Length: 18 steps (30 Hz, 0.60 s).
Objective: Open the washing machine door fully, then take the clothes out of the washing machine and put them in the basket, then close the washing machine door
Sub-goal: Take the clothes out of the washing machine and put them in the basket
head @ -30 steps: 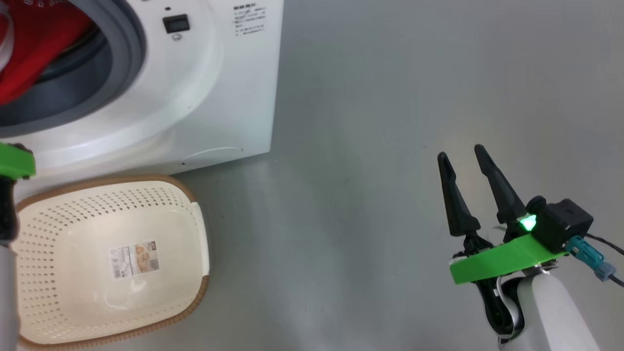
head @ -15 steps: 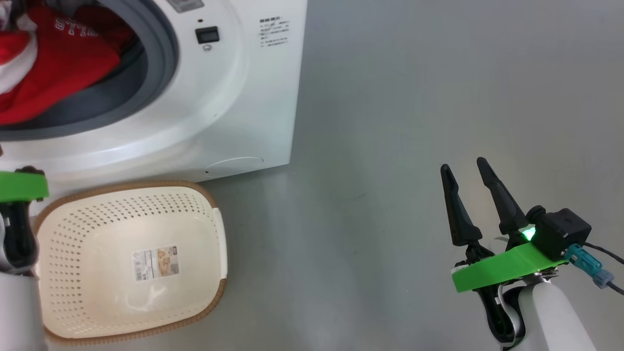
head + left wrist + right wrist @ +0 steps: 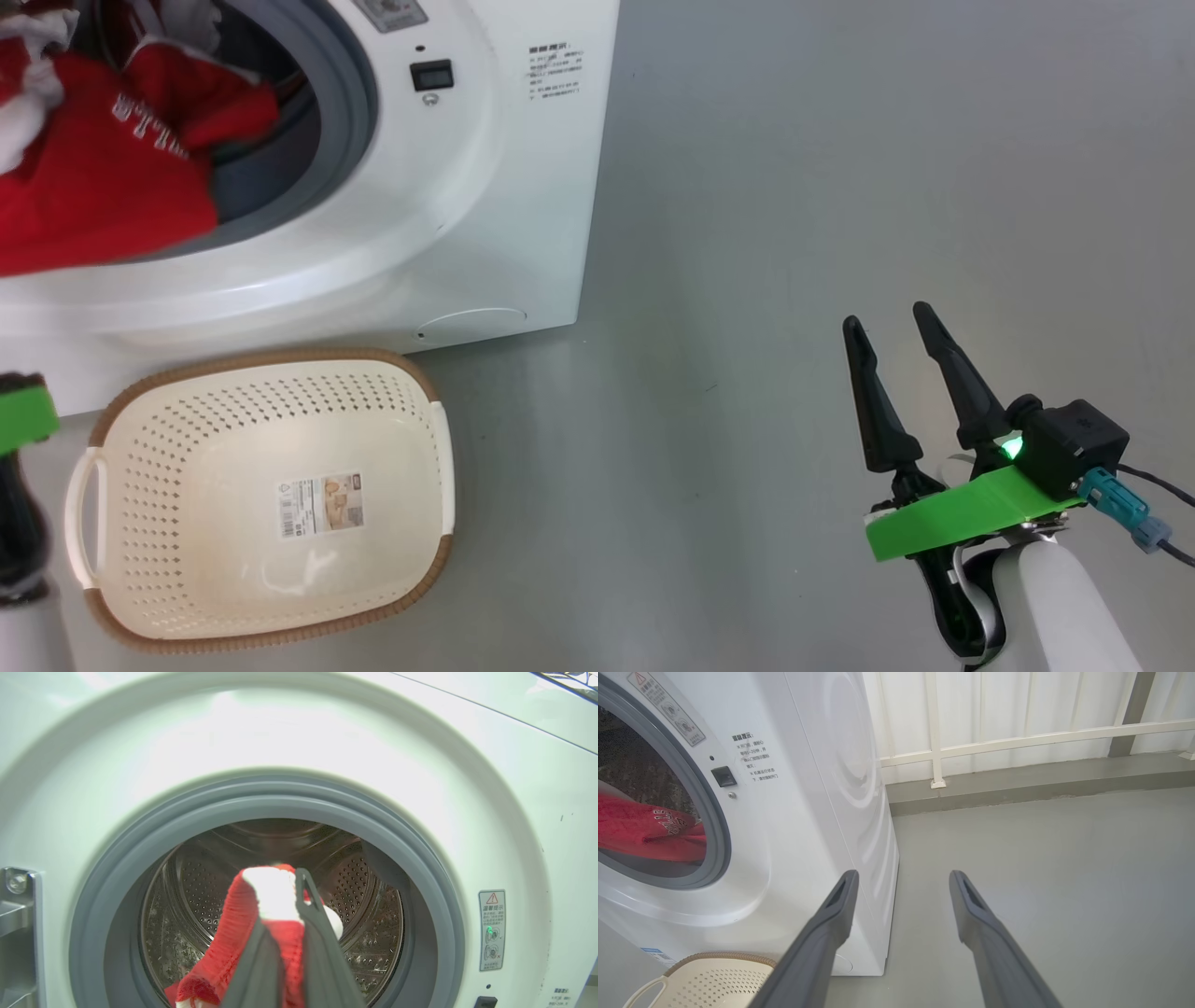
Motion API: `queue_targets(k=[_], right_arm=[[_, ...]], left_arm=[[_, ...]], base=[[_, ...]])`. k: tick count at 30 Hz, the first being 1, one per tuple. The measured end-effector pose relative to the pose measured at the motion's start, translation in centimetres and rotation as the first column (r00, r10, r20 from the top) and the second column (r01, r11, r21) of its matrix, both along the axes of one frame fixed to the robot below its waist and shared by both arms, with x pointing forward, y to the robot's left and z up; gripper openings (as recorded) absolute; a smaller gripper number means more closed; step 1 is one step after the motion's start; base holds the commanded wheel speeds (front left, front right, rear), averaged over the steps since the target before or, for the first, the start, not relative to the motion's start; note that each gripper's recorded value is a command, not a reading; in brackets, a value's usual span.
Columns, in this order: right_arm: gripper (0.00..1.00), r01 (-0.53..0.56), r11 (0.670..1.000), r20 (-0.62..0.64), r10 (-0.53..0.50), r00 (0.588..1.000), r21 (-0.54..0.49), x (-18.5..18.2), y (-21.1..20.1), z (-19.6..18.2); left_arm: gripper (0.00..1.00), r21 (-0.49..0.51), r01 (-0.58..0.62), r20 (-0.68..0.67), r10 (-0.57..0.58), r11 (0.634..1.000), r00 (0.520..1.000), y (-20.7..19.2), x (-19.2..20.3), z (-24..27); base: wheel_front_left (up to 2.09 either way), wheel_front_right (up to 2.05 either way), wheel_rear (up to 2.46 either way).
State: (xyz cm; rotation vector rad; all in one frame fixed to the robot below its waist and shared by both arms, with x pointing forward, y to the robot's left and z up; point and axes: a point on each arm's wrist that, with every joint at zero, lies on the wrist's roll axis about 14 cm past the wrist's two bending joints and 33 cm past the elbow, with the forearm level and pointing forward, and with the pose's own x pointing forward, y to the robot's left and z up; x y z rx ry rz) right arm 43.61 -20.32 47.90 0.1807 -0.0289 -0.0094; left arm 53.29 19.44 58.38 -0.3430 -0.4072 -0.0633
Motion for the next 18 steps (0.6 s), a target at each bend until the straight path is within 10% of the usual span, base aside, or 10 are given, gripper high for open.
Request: queue_targets(k=[11,18], right_arm=[[1.0,-0.002,1.0,-0.025,0.002,1.0,0.003,-0.1,0.1,-0.9],[1.0,-0.002,1.0,-0.034,0.002,0.999,0.002,-0.1,0.1,-1.3]], left_arm=[[0.0,-0.003,-0.058,0.18,0.057,0.998,0.982,0.8,-3.7,4.9],[0.0,0.009,-0.027,-0.004,0.027,1.0,1.0,-0.3,-3.6,-1.1]], base=[[0.0,0.0,0.0],[0.0,0.0,0.0]])
